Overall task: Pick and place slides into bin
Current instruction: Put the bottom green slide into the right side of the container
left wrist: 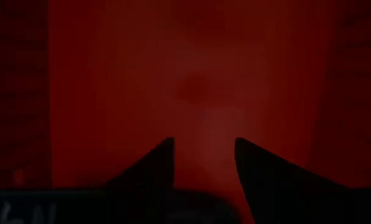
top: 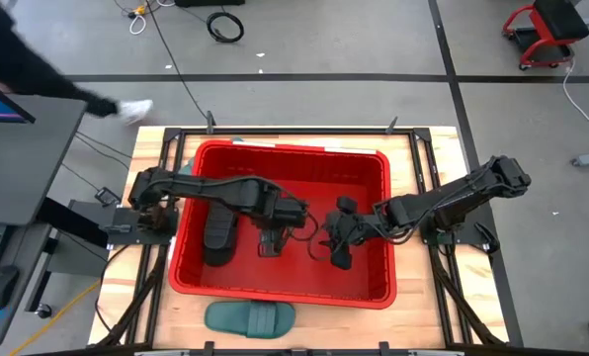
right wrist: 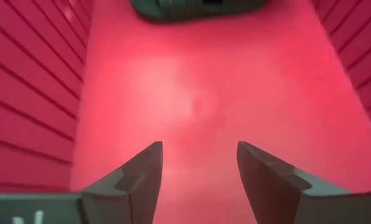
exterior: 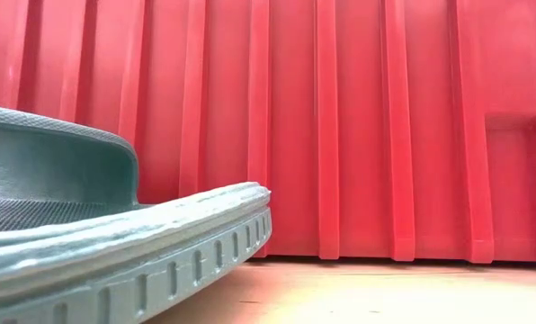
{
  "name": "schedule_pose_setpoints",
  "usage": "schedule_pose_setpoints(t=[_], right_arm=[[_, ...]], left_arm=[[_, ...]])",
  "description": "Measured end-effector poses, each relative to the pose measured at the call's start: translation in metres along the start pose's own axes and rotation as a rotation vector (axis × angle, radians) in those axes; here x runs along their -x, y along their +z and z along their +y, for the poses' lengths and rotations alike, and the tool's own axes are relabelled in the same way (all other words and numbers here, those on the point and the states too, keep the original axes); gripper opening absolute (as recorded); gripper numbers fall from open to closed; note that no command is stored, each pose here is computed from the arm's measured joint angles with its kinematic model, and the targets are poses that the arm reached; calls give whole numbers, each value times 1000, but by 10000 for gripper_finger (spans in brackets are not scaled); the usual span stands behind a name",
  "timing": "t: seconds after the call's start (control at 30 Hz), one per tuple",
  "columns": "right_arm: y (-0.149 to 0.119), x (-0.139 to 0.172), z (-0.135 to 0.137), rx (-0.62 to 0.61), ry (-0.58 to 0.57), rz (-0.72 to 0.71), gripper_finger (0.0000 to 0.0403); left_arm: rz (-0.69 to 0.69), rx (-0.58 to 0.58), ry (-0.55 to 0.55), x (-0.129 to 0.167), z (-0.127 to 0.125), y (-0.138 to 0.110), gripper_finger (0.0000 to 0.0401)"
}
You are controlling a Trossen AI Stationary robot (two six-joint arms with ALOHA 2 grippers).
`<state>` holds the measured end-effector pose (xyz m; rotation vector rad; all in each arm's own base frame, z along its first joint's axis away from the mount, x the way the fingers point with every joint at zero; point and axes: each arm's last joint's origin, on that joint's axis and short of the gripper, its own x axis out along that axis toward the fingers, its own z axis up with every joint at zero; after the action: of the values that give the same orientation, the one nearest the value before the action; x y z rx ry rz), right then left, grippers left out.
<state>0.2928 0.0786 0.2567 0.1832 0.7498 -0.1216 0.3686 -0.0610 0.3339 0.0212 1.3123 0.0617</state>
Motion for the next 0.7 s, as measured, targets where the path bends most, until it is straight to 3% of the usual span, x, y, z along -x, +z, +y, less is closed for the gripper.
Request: schedule_pose_setpoints(t=[0.17,0.33,0.5,0.7], right_arm=[[31,28,22,-11,13,-131,208],[75,79,46,-84,-2,-337,195],[95,117,78,-108,-1,-444,180],[94,116,135,-73,78,-439,169]], left_arm=[[-155,20,-44,41,-20,6,173],[-289,3,-111,82,-42,-1,172],[-446,19,-106,129,-73,-31,174],[-565,-21,-138,165,-129,-86,174]])
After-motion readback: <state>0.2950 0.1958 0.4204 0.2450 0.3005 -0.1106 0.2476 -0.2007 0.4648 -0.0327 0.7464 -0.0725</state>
